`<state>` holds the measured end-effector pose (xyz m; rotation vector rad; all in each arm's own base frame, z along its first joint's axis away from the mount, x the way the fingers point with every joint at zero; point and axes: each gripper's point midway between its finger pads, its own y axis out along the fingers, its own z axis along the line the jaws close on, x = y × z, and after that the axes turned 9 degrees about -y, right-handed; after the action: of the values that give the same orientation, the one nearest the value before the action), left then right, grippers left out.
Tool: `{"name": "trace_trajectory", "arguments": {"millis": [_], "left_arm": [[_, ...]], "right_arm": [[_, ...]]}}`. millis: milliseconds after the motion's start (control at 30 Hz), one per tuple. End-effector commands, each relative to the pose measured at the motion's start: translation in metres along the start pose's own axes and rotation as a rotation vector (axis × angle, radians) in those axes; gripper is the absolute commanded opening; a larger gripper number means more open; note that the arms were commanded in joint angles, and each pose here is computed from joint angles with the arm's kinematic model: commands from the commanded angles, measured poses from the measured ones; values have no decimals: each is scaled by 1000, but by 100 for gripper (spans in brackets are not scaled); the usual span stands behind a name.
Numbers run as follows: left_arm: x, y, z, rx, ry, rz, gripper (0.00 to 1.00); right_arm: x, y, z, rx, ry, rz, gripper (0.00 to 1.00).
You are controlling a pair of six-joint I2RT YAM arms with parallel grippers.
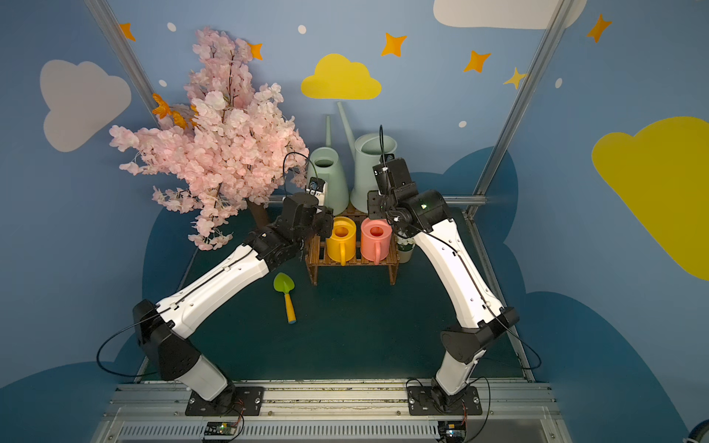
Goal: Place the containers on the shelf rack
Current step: 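Adjust the container on the shelf.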
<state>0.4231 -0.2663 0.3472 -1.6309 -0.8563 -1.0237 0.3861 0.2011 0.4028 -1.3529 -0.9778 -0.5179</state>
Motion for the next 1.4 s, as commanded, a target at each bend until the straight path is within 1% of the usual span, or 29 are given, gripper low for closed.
{"name": "trace_trajectory", "arguments": {"millis": [0,133,233,333,467,667,833,967,1267,1367], "left_arm": [[14,-14,2,-15,-20,-35,39],[14,-14,3,-14,-17,-35,39],[15,-16,2,-15,-16,-37,40],[14,-16,3,-13,-13,-34,40],[16,-16,3,-16,-15,-35,40],[15,-16,3,-16,-12,-32,41],[16,-16,4,-14,-11,-33,41],[16,-17,4,-14,-11,-33,41],[15,-17,2,-18,-10,-29,41],[14,-16,2,-19,-11,-28,41]], "right_arm": [[13,-34,-12,-3,6,-82,56],[13,-33,-23,22,18,-78,65],[14,-22,-21,120,25,-63,70],[16,-7,-14,204,12,-49,72],[21,6,-6,260,-18,-49,73],[27,20,-2,277,-35,-66,72],[30,15,11,273,-59,-81,71],[26,14,19,255,-79,-69,71],[23,12,24,225,-57,-70,70],[21,12,26,238,-49,-65,71]]}}
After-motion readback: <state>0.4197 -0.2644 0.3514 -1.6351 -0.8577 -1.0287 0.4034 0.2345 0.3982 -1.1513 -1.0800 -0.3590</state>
